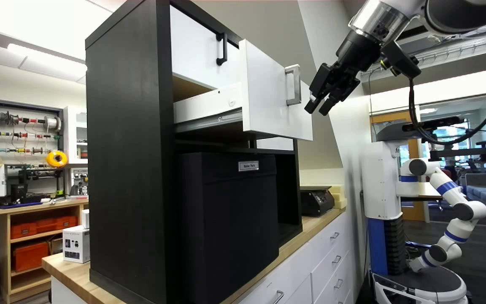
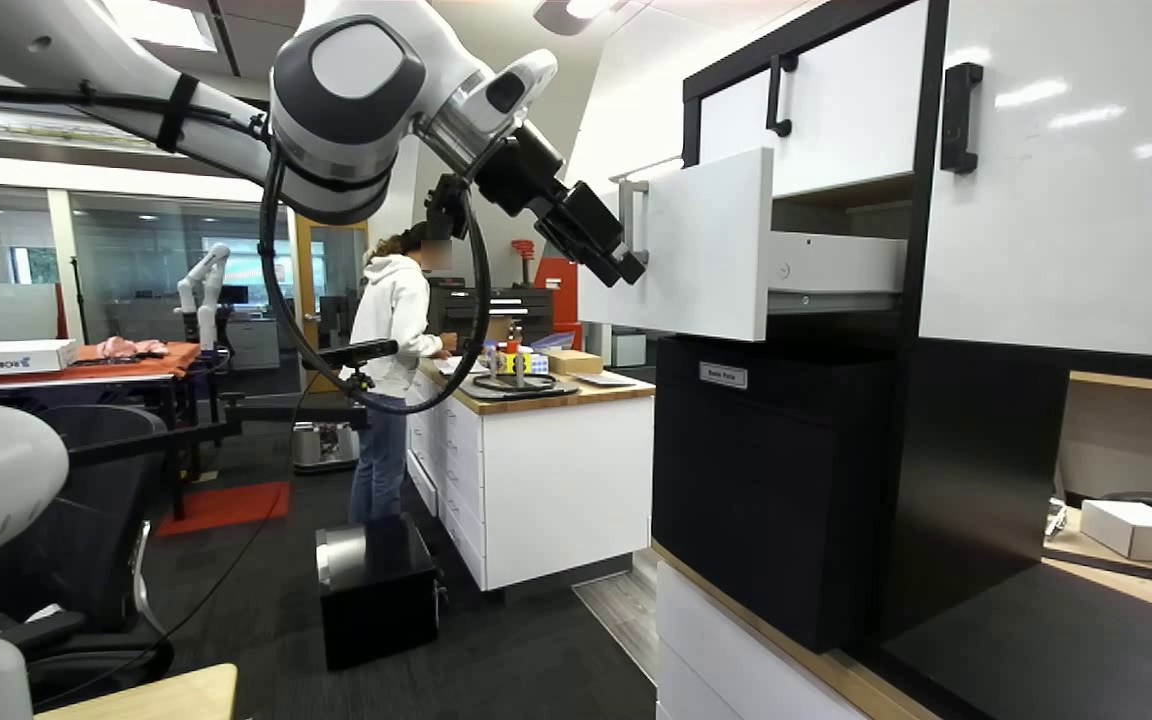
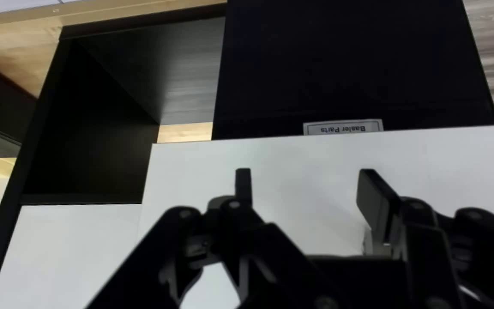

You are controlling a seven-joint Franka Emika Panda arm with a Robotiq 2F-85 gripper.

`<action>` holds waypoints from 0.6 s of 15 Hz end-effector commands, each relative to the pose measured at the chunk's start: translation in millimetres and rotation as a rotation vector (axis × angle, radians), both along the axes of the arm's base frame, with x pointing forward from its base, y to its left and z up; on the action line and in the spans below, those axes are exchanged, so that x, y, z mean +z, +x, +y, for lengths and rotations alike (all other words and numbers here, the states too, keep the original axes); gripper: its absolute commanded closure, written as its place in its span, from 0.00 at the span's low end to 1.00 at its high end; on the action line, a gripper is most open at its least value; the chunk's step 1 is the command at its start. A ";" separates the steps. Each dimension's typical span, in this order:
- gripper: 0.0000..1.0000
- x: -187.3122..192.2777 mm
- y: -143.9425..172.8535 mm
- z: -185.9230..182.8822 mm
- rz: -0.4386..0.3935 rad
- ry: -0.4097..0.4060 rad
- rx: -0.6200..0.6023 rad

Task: Open the top drawer of the cabinet.

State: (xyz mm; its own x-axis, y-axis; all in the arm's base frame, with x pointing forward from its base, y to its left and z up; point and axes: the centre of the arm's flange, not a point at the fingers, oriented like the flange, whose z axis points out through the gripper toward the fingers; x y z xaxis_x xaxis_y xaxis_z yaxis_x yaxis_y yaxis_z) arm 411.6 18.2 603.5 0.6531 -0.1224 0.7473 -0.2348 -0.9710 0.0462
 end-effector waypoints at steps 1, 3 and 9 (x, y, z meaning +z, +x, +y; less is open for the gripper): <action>0.02 24.3 -6.3 -15.0 0.102 -0.015 0.053; 0.00 31.9 -3.8 -18.1 0.185 0.009 0.110; 0.00 46.5 1.4 -20.5 0.427 0.121 0.286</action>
